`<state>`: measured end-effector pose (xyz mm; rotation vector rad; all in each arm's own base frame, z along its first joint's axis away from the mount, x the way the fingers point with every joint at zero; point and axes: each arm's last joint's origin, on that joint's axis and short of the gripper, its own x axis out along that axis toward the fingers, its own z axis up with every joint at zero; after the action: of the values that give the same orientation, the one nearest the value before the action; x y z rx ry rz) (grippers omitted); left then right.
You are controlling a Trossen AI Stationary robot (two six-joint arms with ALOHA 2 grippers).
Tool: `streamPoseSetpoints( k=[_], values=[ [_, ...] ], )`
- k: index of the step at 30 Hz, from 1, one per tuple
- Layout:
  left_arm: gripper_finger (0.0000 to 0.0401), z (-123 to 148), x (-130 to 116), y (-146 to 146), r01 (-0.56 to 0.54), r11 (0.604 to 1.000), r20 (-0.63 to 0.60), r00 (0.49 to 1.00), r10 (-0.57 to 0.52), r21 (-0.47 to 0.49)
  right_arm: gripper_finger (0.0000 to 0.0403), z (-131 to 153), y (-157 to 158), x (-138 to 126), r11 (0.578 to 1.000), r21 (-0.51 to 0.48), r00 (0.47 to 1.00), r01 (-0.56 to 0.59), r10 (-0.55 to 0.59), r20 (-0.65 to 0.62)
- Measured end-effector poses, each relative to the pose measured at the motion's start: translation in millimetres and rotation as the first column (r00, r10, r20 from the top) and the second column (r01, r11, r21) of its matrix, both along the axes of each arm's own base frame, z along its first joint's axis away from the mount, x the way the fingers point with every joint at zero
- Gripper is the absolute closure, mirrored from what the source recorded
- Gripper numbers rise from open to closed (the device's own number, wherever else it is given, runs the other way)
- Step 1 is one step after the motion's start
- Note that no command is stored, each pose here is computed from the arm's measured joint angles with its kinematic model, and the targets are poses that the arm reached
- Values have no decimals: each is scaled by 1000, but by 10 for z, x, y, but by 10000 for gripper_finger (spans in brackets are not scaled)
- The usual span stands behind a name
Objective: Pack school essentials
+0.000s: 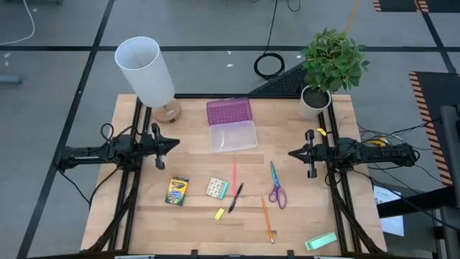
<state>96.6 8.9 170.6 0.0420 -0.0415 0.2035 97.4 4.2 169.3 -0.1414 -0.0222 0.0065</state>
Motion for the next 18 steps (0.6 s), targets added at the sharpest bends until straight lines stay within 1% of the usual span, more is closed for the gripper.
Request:
streamPoseSetpoints(
  k=[10, 13, 18],
  values=[
    [370, 22, -1, 0, -1, 1000, 27, 1000, 1, 2, 403, 2, 0, 0, 1000, 0, 1000, 0, 0, 1],
    [370, 62, -4, 1, -5, 999, 61, 998, 3, 35, 403, 1, 0, 0, 1000, 0, 1000, 0, 0, 1],
    [370, 127, -14, -5, 10, 1000, 132, 991, -13, 29, 403, 2, 0, 0, 1000, 0, 1000, 0, 0, 1]
  ],
)
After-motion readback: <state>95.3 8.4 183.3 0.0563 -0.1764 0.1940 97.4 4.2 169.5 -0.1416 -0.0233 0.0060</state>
